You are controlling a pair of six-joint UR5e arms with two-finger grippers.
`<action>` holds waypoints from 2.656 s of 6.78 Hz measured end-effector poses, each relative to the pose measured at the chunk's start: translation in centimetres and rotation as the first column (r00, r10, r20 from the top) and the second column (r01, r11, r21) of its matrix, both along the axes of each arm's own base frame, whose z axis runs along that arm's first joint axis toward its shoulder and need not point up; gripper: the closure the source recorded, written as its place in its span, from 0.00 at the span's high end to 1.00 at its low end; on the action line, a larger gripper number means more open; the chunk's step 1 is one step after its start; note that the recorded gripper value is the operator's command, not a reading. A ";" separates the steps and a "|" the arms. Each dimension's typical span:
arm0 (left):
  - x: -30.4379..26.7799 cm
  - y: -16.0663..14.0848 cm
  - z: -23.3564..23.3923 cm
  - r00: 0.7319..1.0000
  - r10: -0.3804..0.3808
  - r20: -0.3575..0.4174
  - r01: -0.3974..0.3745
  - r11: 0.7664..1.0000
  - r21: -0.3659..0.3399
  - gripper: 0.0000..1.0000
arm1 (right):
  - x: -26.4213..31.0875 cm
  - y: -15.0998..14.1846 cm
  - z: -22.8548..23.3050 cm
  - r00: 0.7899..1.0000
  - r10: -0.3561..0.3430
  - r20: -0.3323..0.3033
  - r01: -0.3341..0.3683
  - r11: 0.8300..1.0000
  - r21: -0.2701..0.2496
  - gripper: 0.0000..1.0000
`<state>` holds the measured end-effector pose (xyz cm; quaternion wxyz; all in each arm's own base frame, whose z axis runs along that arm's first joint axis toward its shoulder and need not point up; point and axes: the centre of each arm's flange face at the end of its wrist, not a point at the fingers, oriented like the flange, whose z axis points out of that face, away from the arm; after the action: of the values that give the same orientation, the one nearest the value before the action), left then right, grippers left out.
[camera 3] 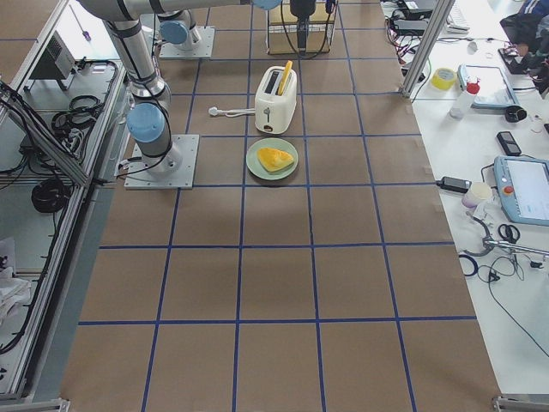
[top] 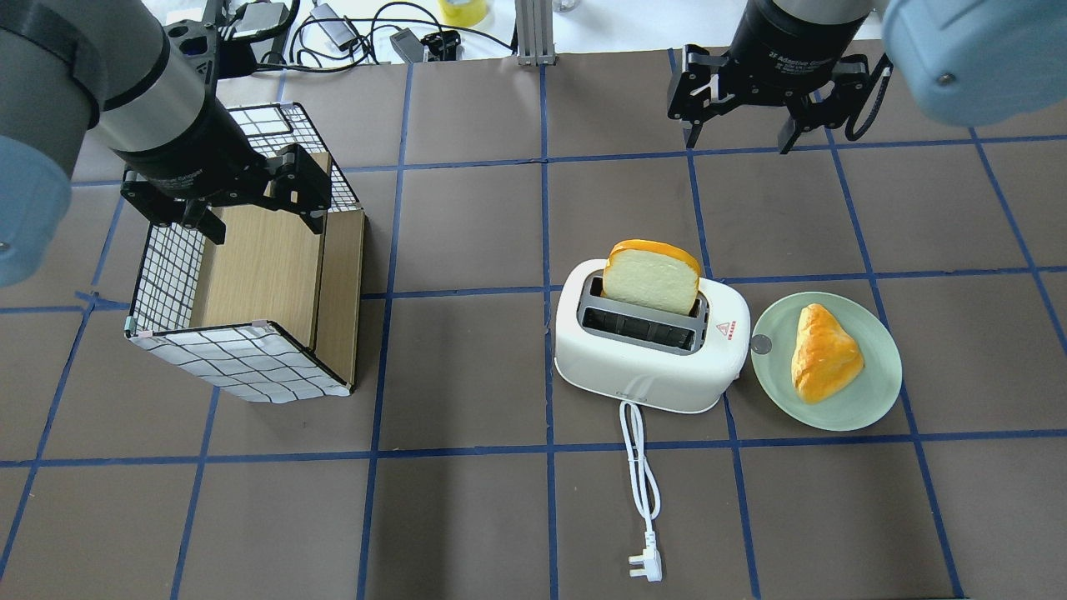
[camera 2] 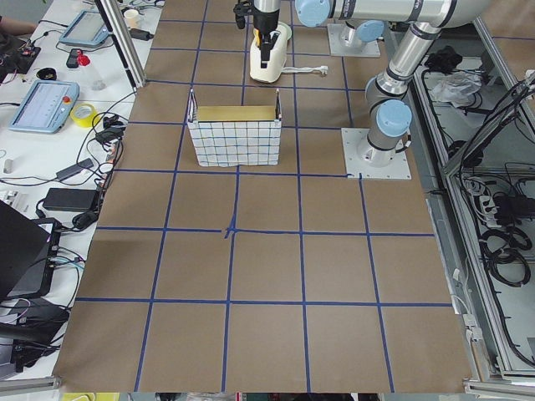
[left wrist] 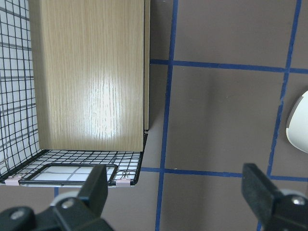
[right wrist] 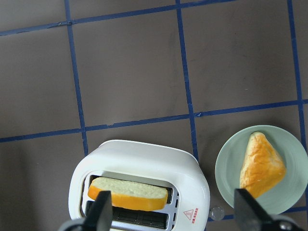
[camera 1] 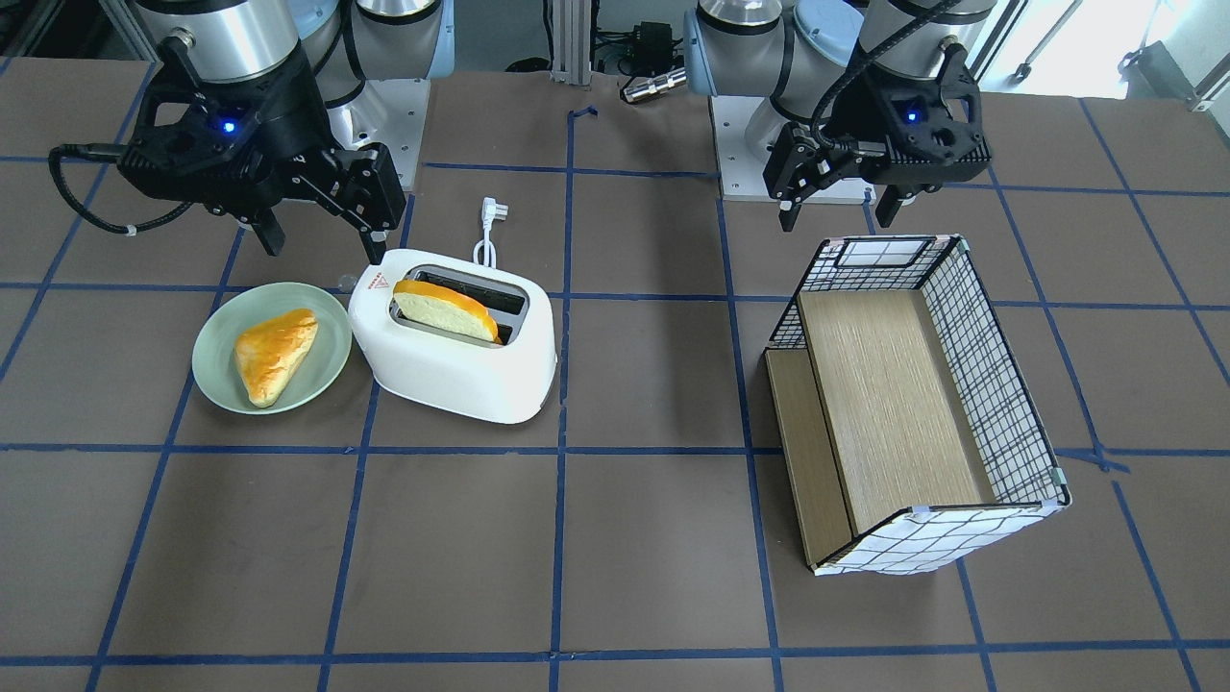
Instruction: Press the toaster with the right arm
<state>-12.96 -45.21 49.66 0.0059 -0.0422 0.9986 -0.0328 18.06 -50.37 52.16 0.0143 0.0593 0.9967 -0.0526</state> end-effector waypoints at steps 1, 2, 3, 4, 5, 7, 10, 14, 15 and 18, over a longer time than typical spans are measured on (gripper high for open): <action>0.0 0.0 0.0 1.000 0.000 0.000 0.000 1.000 0.000 1.00 | -0.2 0.0 -0.1 1.000 -0.004 -0.001 0.004 1.000 0.007 0.56; 0.0 0.0 0.0 1.000 0.000 0.000 0.000 1.000 0.000 1.00 | -0.6 0.0 -0.2 1.000 -0.008 -0.004 0.008 1.000 0.023 0.50; 0.0 0.0 0.0 1.000 0.000 0.000 0.000 1.000 0.000 1.00 | -0.8 0.1 -0.3 1.000 -0.011 -0.007 0.011 0.999 0.037 0.19; 0.0 0.0 0.0 1.000 0.000 0.000 0.000 1.000 0.000 1.00 | -1.2 0.2 -0.4 1.000 -0.015 -0.010 0.015 0.998 0.058 0.01; 0.0 0.0 0.0 1.000 0.000 0.000 0.000 1.000 0.000 1.00 | -2.0 0.4 -0.8 1.000 -0.024 -0.012 0.025 0.995 0.099 0.00; 0.0 0.0 0.0 1.000 0.000 0.000 0.000 1.000 0.000 1.00 | -6.5 0.4 -2.2 0.999 -0.006 0.036 -0.002 0.973 0.231 0.00; 0.0 0.0 0.0 1.000 0.000 0.001 0.000 1.000 0.000 1.00 | -14.9 1.2 -6.9 0.943 -0.028 0.332 -0.098 0.930 0.355 0.00; 0.0 0.0 0.0 1.000 0.000 0.001 0.000 1.000 0.000 1.00 | -21.5 4.8 -18.4 0.714 0.021 0.700 -0.234 0.949 0.210 0.00; 0.0 0.0 0.0 1.000 0.000 0.001 0.000 1.000 0.000 1.00 | -21.6 5.8 -20.5 0.663 0.044 0.748 -0.251 0.953 0.167 0.00; 0.0 0.0 0.0 1.000 0.000 0.000 0.000 1.000 0.000 1.00 | -22.0 8.1 -25.1 0.591 0.107 0.800 -0.273 0.959 0.073 0.00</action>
<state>-12.96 -45.21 49.66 0.0060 -0.0422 0.9986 -0.0327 -3.97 -42.24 27.04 0.4507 -0.0297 0.8890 0.0749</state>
